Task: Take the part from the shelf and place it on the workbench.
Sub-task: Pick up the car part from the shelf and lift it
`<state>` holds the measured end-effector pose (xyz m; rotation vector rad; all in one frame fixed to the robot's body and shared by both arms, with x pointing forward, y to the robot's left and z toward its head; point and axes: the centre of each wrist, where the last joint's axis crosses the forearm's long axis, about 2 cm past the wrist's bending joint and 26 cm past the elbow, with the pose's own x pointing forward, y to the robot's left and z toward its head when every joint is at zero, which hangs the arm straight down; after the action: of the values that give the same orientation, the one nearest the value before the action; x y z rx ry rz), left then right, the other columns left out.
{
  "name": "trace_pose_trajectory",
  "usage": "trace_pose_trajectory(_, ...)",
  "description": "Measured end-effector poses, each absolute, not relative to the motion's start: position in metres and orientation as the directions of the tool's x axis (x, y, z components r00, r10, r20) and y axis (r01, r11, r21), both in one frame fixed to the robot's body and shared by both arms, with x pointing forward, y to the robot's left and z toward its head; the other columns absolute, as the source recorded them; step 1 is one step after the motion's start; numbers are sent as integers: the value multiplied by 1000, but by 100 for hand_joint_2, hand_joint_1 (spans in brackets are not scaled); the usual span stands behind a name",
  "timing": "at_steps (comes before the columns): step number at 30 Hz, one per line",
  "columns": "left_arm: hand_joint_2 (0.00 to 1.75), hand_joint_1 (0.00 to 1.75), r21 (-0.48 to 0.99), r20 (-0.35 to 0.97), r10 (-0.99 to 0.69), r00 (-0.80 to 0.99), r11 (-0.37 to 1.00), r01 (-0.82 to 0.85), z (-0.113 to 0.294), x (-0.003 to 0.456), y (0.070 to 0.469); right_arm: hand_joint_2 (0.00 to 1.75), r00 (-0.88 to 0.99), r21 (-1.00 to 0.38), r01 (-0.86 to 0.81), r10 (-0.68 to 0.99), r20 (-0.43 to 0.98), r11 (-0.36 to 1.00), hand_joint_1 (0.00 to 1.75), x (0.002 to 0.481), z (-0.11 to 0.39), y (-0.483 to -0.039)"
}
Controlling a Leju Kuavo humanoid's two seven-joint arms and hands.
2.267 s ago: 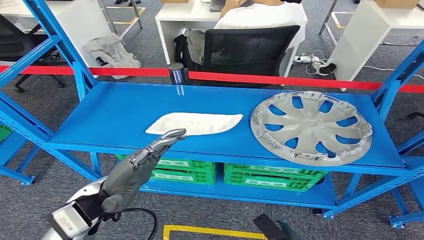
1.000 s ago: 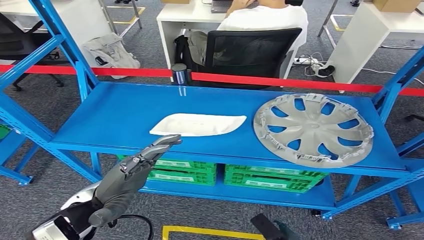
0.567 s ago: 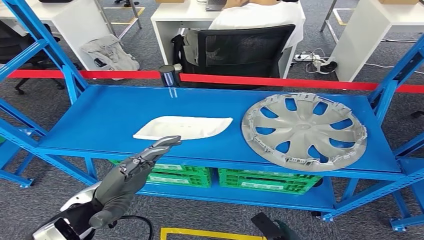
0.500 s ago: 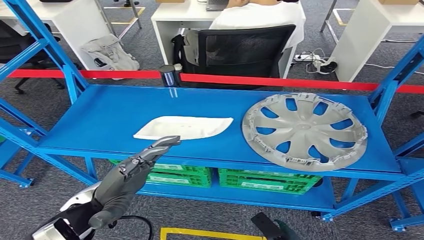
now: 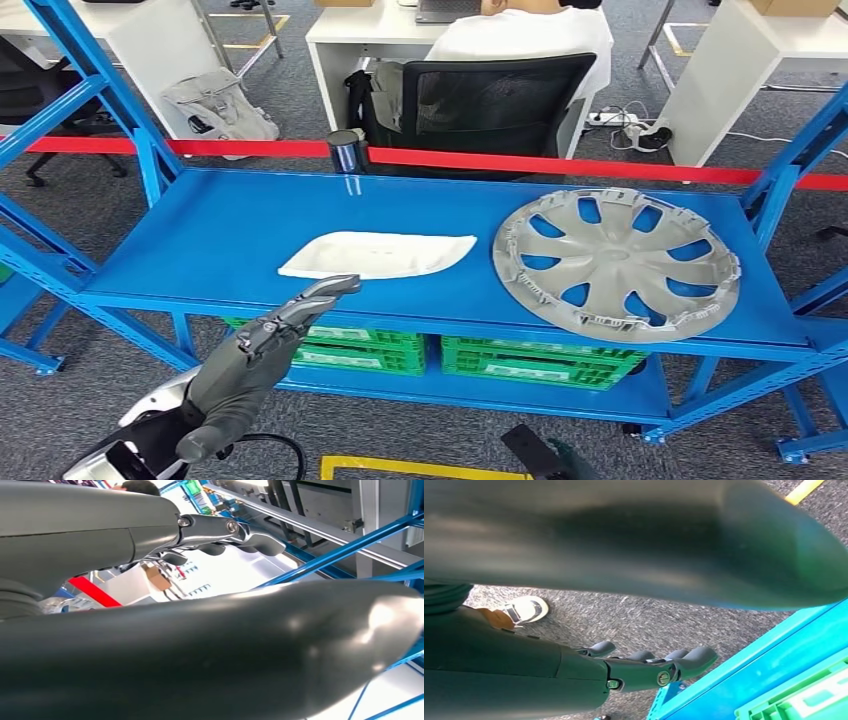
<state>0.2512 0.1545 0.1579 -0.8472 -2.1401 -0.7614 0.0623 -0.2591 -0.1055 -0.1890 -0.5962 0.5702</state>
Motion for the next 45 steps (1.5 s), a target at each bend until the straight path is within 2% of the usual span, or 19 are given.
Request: trace_pose_trajectory(45, 0, 0, 272, 754, 341, -561, 617, 739, 160, 246, 156, 0, 669, -339, -469, 579, 467, 816, 0, 72, -104, -259)
